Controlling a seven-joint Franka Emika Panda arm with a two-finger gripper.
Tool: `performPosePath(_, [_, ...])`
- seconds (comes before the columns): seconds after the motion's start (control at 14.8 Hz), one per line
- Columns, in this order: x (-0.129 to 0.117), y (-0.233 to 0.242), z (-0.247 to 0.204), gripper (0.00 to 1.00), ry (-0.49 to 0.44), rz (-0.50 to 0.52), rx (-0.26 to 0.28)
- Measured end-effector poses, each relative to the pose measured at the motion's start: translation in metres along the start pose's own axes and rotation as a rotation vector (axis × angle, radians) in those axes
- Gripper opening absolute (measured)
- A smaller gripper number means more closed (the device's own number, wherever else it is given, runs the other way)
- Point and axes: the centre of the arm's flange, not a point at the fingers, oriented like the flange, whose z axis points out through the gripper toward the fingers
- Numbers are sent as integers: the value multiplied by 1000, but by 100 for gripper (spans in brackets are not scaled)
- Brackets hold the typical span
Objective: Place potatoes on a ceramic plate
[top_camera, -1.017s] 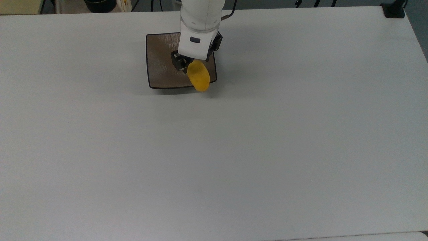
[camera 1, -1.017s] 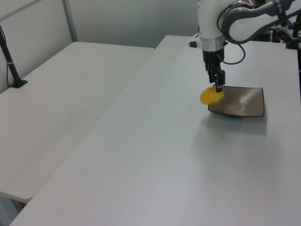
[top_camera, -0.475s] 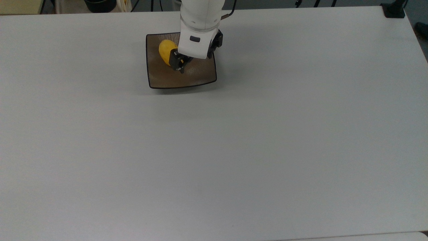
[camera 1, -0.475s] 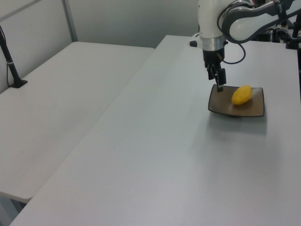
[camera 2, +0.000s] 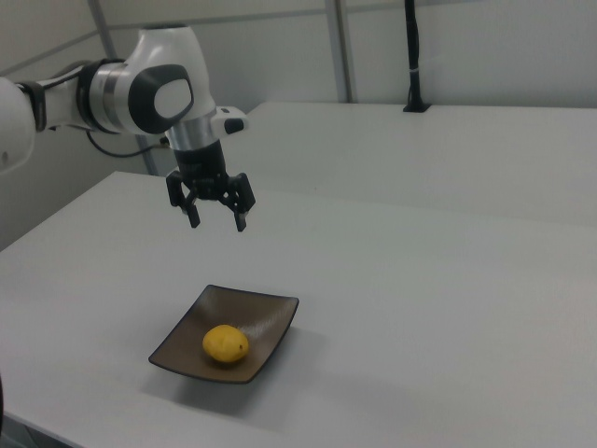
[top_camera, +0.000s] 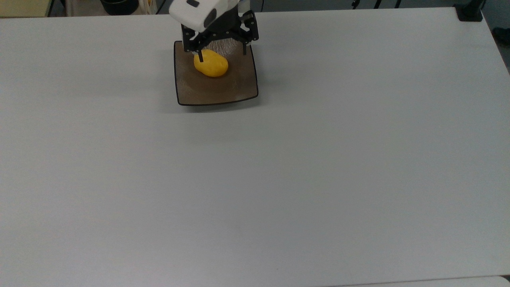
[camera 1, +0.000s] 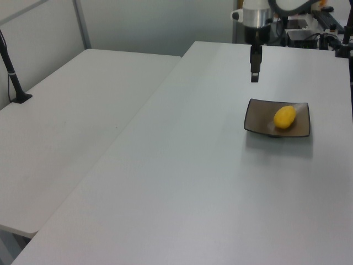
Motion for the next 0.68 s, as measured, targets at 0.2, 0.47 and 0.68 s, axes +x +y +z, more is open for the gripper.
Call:
performPosePath(0.2, [-13, 22, -28, 100, 53, 124, 28])
performPosePath(0.47, [-22, 39, -44, 100, 86, 248, 86])
performPosePath(0.68, [-22, 39, -44, 100, 85, 269, 89])
